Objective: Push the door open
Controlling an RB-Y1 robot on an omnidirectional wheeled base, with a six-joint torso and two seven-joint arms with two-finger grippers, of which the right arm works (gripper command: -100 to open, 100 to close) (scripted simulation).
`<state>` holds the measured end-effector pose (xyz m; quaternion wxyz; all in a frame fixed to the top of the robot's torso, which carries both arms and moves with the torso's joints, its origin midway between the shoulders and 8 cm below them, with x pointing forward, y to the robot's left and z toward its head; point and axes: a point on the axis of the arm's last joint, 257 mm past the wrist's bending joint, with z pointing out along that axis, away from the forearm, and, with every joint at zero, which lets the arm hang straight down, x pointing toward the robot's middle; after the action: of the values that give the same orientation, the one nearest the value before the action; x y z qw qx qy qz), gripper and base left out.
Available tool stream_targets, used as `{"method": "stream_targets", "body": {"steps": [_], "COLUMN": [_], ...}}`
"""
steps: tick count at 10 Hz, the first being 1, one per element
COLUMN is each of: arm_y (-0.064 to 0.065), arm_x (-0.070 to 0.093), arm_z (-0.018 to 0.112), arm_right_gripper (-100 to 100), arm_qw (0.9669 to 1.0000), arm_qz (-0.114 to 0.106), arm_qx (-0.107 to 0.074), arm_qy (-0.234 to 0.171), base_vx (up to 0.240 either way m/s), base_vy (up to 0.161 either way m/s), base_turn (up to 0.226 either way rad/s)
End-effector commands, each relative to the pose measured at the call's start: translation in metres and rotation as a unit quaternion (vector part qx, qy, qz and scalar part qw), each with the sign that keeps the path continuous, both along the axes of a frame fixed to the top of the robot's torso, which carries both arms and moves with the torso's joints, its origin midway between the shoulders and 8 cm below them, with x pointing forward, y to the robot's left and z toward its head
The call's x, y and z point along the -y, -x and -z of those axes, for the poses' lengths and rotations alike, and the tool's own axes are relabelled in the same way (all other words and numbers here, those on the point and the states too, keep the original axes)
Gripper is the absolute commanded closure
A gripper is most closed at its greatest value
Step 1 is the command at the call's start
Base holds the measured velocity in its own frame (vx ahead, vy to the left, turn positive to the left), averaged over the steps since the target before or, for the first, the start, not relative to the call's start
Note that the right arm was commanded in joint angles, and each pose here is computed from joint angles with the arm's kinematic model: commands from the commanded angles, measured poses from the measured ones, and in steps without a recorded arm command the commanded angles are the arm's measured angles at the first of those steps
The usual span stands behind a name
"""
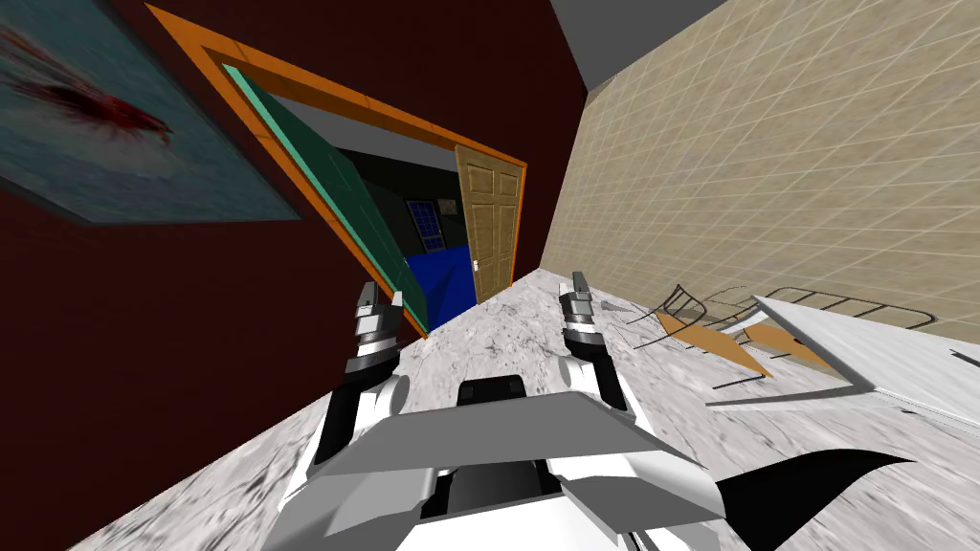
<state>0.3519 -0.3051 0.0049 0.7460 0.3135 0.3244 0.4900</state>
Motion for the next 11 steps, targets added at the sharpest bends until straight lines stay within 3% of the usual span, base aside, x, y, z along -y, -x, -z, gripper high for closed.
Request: {"method": "stream_targets", "body": {"steps": [1, 4, 8, 11], "arm_y": [-0.006, -0.014, -0.032, -0.045], "arm_x": [-0.007, -0.017, -0.043, -0.066], "arm_z": [0.008, 0.019, 0.047, 0.072], "arm_right_gripper": [-100, -100, -100, -100], "arm_qw": [0.9999, 0.9994, 0.9968, 0.993], "arm_qz": [-0.013, -0.03, -0.07, -0.104], "arm_qx": [-0.006, -0.013, -0.033, -0.051], "arm_qy": [-0.002, -0.006, -0.017, -0.026], "base_vx": [0.05, 0.182, 0.207, 0.185], "base_vy": [-0.083, 0.017, 0.021, -0.006], "base_turn": [-0.059, -0.016, -0.038, -0.046]}}
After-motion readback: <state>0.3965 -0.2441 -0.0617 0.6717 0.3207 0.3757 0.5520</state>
